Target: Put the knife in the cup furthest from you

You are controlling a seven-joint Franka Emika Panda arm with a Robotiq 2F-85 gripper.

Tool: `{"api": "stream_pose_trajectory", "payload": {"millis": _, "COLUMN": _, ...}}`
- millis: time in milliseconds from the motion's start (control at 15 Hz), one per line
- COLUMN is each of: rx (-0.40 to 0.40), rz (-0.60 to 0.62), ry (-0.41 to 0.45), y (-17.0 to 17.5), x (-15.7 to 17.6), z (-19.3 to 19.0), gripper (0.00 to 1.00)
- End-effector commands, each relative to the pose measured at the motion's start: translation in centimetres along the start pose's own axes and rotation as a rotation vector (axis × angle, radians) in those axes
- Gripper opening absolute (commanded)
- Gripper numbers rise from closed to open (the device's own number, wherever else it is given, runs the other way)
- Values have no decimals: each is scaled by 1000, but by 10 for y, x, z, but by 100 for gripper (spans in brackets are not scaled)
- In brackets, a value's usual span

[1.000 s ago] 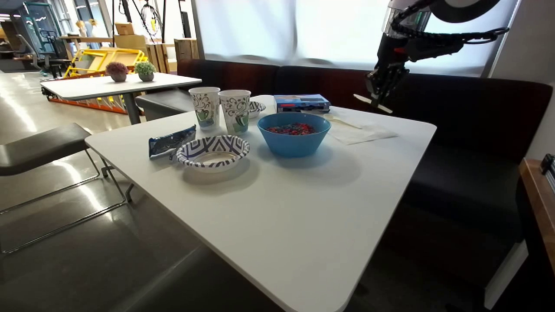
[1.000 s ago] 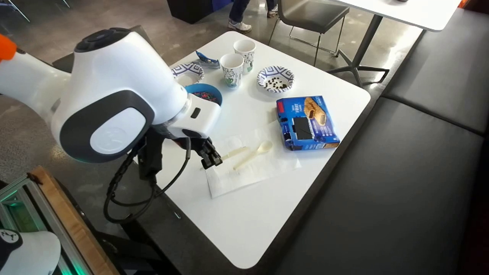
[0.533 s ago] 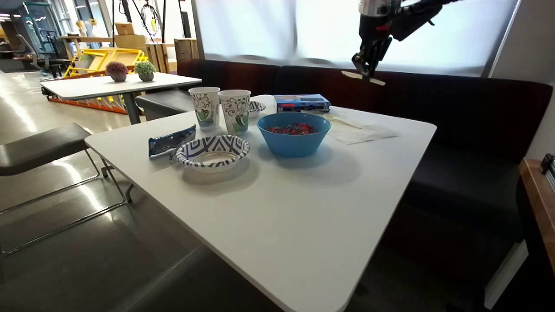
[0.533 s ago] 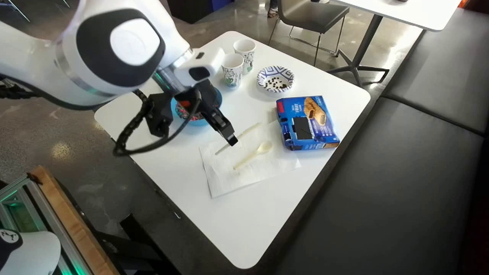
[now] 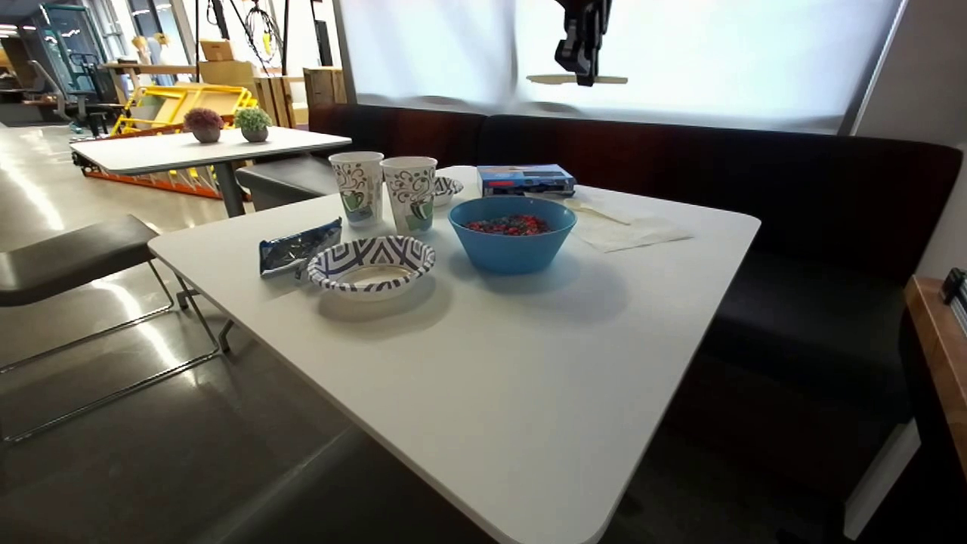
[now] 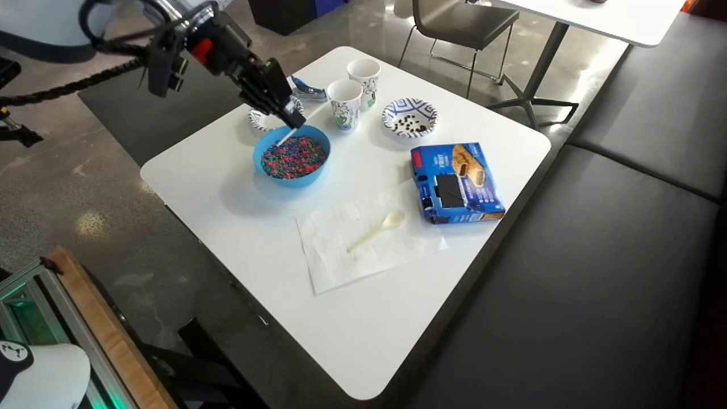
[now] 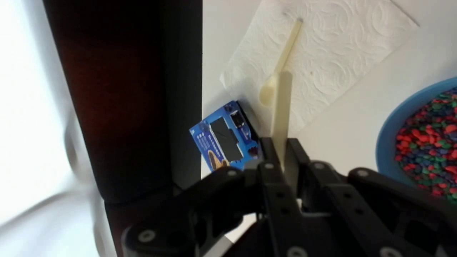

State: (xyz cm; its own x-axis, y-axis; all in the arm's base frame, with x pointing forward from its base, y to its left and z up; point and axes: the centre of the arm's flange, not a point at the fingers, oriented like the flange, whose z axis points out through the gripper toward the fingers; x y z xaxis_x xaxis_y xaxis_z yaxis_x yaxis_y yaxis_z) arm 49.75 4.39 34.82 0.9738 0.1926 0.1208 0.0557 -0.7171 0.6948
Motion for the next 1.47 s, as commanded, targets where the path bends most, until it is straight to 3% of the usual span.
{"api": "stream_pose_trajectory", "payload": {"millis": 0, "rx": -163, "rz": -87, "ry": 55, "y": -13, "x": 42, "z": -24, "gripper": 3}}
{"api": "stream_pose_trajectory", "payload": {"millis": 67, "rx": -221, "rz": -105, "ry": 67, "y": -13, "x": 54, "z": -29, "gripper": 3}}
{"api": "stream_pose_trajectory", "payload": {"millis": 133, "rx": -135, "rz": -72, "ry": 57, "y": -9, "x": 26, "z": -32, "gripper": 13}}
{"api": "stream_pose_trajectory", "payload": {"millis": 267, "rx": -183, "rz": -84, "ry": 71, "y": -10, "x": 40, "z": -37, "gripper": 13}}
{"api": "stream_pose_trajectory", "payload": {"millis": 467, "rx": -191, "rz": -88, "ry": 68, "y": -10, "x": 46, "z": -32, "gripper": 13}}
{"api": "stream_pose_trajectory", "payload": {"millis": 533, "rx": -191, "rz": -89, "ry": 67, "y": -11, "x": 46, "z": -31, "gripper": 3}}
{"api": "stream_pose_trajectory", "payload": {"millis": 933, "rx": -226, "rz": -430, "ry": 118, "y": -45, "x": 108, "z": -61, "gripper": 3}}
{"api": "stream_pose_trajectory", "payload": {"millis": 1200, "rx": -235, "rz": -641, "ry": 91, "y": -59, "x": 145, "z": -66, "gripper": 3}}
{"api": "stream_pose_trajectory", "payload": {"millis": 1400, "rx": -292, "rz": -774, "ry": 37, "y": -66, "x": 176, "z": -64, "gripper": 3}}
